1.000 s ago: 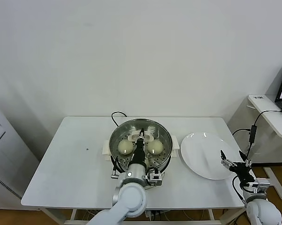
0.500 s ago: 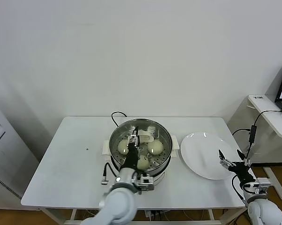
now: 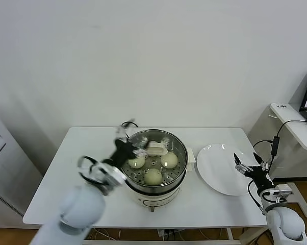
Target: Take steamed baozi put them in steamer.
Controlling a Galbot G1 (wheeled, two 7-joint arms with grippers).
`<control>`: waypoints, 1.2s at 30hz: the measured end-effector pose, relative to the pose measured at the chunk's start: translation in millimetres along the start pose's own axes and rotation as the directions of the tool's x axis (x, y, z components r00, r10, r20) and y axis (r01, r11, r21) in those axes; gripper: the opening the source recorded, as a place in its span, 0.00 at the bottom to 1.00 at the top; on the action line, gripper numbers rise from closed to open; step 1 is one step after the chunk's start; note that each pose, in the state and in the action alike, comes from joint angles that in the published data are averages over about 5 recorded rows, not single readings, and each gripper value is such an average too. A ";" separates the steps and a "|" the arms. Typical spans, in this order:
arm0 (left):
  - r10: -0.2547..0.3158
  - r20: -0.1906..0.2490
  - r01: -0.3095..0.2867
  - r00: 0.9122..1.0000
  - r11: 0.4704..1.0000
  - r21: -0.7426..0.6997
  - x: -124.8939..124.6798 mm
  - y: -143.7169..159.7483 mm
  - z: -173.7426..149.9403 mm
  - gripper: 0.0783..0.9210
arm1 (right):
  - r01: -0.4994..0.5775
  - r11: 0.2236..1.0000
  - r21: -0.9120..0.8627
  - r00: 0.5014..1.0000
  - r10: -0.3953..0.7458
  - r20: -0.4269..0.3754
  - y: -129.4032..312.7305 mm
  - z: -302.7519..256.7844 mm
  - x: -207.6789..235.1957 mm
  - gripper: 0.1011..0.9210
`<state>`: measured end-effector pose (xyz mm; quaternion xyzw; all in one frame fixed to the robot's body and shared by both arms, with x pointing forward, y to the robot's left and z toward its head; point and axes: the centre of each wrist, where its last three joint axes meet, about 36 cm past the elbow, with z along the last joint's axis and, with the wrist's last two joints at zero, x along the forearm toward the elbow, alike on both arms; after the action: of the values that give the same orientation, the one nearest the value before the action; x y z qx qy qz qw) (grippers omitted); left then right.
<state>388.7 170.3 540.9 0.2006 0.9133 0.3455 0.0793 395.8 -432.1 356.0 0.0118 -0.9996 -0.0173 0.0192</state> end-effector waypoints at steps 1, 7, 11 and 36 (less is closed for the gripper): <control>-0.020 -0.006 0.020 1.000 0.998 0.051 0.8 8.4 5.8 0.88 | 0.002 1.000 0.003 1.000 -0.002 0.002 0.5 -1.5 -1.3 0.88; -0.064 -0.100 0.091 0.993 0.951 0.294 7.6 44.6 61.6 0.88 | 0.006 1.000 0.013 1.000 -0.006 -0.003 4.5 -7.6 -6.4 0.88; -0.070 -0.174 0.136 0.982 0.907 0.399 11.8 54.5 106.9 0.88 | -0.003 1.000 0.019 1.000 0.004 -0.016 7.9 -9.1 -9.0 0.88; -0.005 -0.451 0.304 0.893 0.746 0.593 36.1 45.4 251.7 0.88 | -0.022 0.999 0.045 0.993 0.027 -0.114 24.8 -4.7 -11.6 0.88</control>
<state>441.5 367.3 382.4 0.0577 0.9840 0.0344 -0.1647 407.1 -407.3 361.1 0.0011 -0.9971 0.0054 0.0765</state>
